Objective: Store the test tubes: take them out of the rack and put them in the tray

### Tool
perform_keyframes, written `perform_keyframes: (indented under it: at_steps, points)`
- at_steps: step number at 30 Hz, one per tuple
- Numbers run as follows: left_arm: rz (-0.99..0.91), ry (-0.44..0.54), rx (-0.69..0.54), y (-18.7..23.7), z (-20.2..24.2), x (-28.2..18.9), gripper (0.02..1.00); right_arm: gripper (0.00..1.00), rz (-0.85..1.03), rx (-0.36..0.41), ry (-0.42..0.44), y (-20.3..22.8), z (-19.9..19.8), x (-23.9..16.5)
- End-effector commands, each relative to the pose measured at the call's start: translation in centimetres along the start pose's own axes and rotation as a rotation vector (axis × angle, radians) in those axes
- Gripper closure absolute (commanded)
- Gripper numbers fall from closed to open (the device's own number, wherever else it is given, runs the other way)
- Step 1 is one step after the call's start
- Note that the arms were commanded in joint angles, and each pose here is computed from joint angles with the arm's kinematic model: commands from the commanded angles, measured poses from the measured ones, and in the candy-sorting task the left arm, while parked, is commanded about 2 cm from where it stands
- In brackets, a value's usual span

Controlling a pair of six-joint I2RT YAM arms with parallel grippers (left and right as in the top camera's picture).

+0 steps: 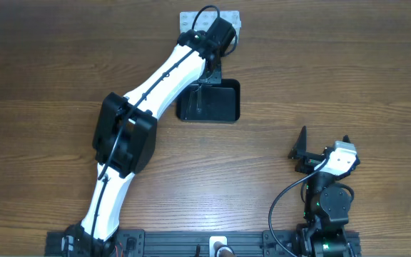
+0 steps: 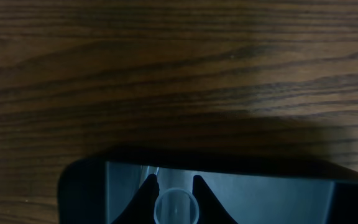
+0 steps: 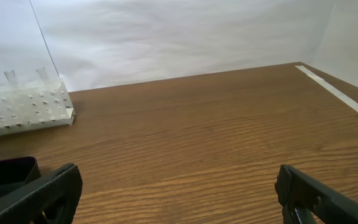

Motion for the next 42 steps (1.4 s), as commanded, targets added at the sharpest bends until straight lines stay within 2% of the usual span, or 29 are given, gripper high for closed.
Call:
perform_keyframes:
  at_steps: [1,16,22,25,28,31,33,34,36,37,38,39,41,42]
  points:
    - [0.023,-0.013,-0.002,0.5,-0.2,1.1,0.945,0.009,0.000,0.006,0.002,0.1,0.0,0.0]
    - [0.055,-0.036,0.021,1.4,-0.3,0.9,0.873,0.009,0.000,0.006,0.002,0.1,0.0,0.0]
    - [0.064,-0.036,0.021,1.5,-0.2,0.9,0.744,0.009,0.000,0.006,0.002,0.1,0.0,0.0]
    - [0.064,-0.037,0.017,1.4,-0.1,1.0,0.717,0.009,0.000,0.006,0.003,0.1,0.0,0.0]
    - [0.046,-0.027,0.010,1.0,0.1,0.1,0.709,0.007,0.000,0.006,0.002,0.1,0.0,0.0]
    - [-0.031,-0.002,-0.006,0.0,0.4,-2.8,0.682,0.007,0.000,0.006,0.002,0.1,0.0,0.0]
    - [-0.125,0.025,-0.032,-1.2,1.0,-6.0,0.621,0.007,0.000,0.006,0.002,0.1,0.0,0.0]
    - [-0.190,0.045,-0.052,-1.9,1.5,-8.1,0.553,0.007,0.000,0.006,0.002,0.1,0.0,0.0]
    - [-0.330,0.099,-0.079,-3.5,2.5,-12.3,0.531,0.007,0.000,0.006,0.002,0.1,0.0,0.0]
    - [-0.379,0.116,-0.091,-4.0,2.9,-13.7,0.417,0.007,0.000,0.006,0.002,0.1,0.0,0.0]
    - [-0.438,0.145,-0.104,-4.8,3.5,-15.5,0.229,0.007,0.000,0.006,0.002,0.1,0.0,0.0]
    - [-0.507,0.187,-0.121,-5.7,4.4,-17.6,0.121,0.007,0.000,0.006,0.002,0.1,0.0,0.0]
    - [-0.623,0.254,-0.152,-7.3,6.3,-21.2,0.106,0.009,0.000,0.006,0.002,0.1,0.0,0.0]
    - [-0.672,0.276,-0.165,-7.9,7.4,-22.8,0.058,0.009,0.000,0.006,0.002,0.1,0.0,0.0]
Point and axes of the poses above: each gripper's point midway between its finger pads, its own x axis out along the fingers, its own z axis along the line the jaws close on, y = z × x, the point moved 10 cm from there along -x, back along the fingers, and after that the axes turned 13 degrees about -x, right-handed, at the moved point
